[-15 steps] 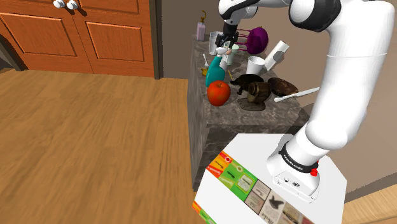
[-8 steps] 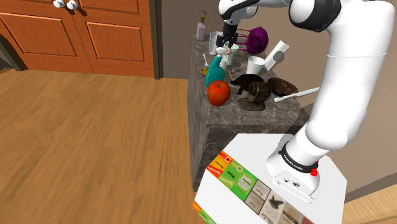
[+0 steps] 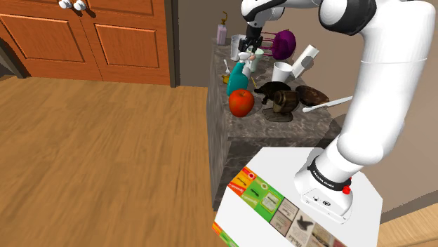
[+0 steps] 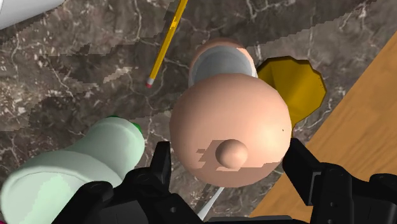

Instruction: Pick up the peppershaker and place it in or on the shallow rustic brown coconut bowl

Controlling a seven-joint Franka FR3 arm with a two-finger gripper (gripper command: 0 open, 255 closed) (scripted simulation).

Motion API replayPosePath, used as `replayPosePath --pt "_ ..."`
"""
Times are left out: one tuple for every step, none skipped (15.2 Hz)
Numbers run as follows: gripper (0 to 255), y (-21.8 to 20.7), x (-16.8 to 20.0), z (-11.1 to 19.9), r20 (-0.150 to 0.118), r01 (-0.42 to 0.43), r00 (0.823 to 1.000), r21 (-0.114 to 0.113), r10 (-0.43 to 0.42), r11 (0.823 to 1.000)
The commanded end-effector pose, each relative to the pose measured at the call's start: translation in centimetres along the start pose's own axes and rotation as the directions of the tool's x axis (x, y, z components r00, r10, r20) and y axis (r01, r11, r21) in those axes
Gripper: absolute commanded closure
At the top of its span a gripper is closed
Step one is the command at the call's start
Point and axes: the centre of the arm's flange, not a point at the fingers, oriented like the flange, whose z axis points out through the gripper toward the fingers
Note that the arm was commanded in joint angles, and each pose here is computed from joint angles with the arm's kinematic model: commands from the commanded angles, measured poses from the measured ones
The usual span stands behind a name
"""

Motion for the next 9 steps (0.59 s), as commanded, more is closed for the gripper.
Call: replayPosePath --pt "255 0.0 0.0 -0.5 0.0 0.0 1.0 0.0 0.0 1.0" --pt "255 0.1 0.1 -1.0 0.0 0.0 1.0 0.0 0.0 1.0" --pt "255 0.1 0.1 -1.5 0.0 0.0 1.0 0.0 0.0 1.0" --pt "255 0.1 0.2 -2.1 0.0 0.0 1.0 0.0 0.0 1.0" --pt "255 0.2 0.2 -2.6 0.0 0.0 1.0 0.0 0.0 1.0" --pt "255 0.2 0.3 -3.1 0.0 0.0 1.0 0.0 0.0 1.0" --pt "255 0.3 0.3 -3.6 0.0 0.0 1.0 0.0 0.0 1.0" --pt "255 0.3 0.4 -4.2 0.0 0.0 1.0 0.0 0.0 1.0" --pt "255 0.3 0.4 -4.7 0.0 0.0 1.0 0.0 0.0 1.0"
